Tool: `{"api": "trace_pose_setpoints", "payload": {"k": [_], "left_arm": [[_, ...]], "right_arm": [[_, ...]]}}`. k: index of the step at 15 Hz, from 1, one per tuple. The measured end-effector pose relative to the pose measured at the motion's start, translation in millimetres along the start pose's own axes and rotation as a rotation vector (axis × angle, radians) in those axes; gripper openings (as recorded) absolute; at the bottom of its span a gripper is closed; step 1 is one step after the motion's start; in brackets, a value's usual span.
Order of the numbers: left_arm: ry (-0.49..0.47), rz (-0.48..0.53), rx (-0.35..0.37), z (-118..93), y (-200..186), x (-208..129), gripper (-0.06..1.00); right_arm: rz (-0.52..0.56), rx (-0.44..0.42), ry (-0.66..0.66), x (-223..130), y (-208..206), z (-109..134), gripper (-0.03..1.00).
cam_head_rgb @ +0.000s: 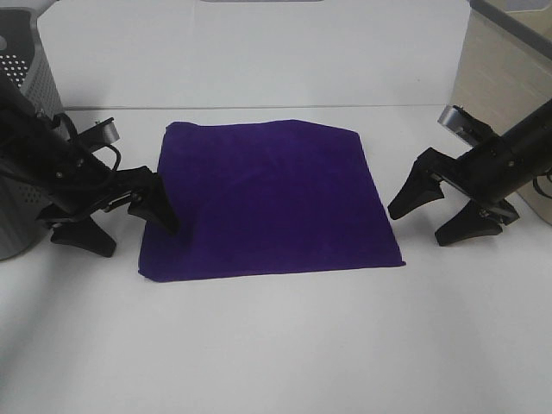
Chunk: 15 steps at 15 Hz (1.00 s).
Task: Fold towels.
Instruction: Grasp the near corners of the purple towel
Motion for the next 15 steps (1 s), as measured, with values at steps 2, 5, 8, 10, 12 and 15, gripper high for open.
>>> {"api": "trace_pose_setpoints", "payload": {"k": [2,5,8,10,12,15], "left_arm": [[0.000,0.001,0.000,0.0,0.2,0.1,0.99],[0.000,0.001,-0.001,-0.2,0.0,0.3,0.99],[0.000,0.001,-0.001,-0.2,0.0,0.3,0.99],[0.001,0.002,-0.002,-0.6,0.2,0.1,0.99],[0.001,0.002,-0.002,-0.6,0.2,0.1,0.99],[0.001,0.002,-0.002,-0.6,0.2,0.1,0.99]], "right_arm": [[-0.004,0.000,0.004,0.4,0.6,-0.4,0.90],[-0.004,0.000,0.004,0.4,0.6,-0.4,0.90],[-0.004,0.000,0.004,0.4,0.6,-0.4,0.90],[-0.004,0.000,0.005,0.4,0.6,-0.4,0.90],[-0.004,0.000,0.005,0.4,0.6,-0.4,0.90],[-0.007,-0.001,0.009,0.7,0.6,-0.5,0.90]]}}
Point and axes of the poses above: a point on each arm's last joint axis where the gripper is mounted, y pointing out along that axis toward the gripper, z along the wrist's bending axis when the last joint is at zero, x = y × z, the point moved 1 cm from there along y, pointing out along that axis toward the gripper, and after that the axes turned 8 degrees about -y, right-handed, at the moved point
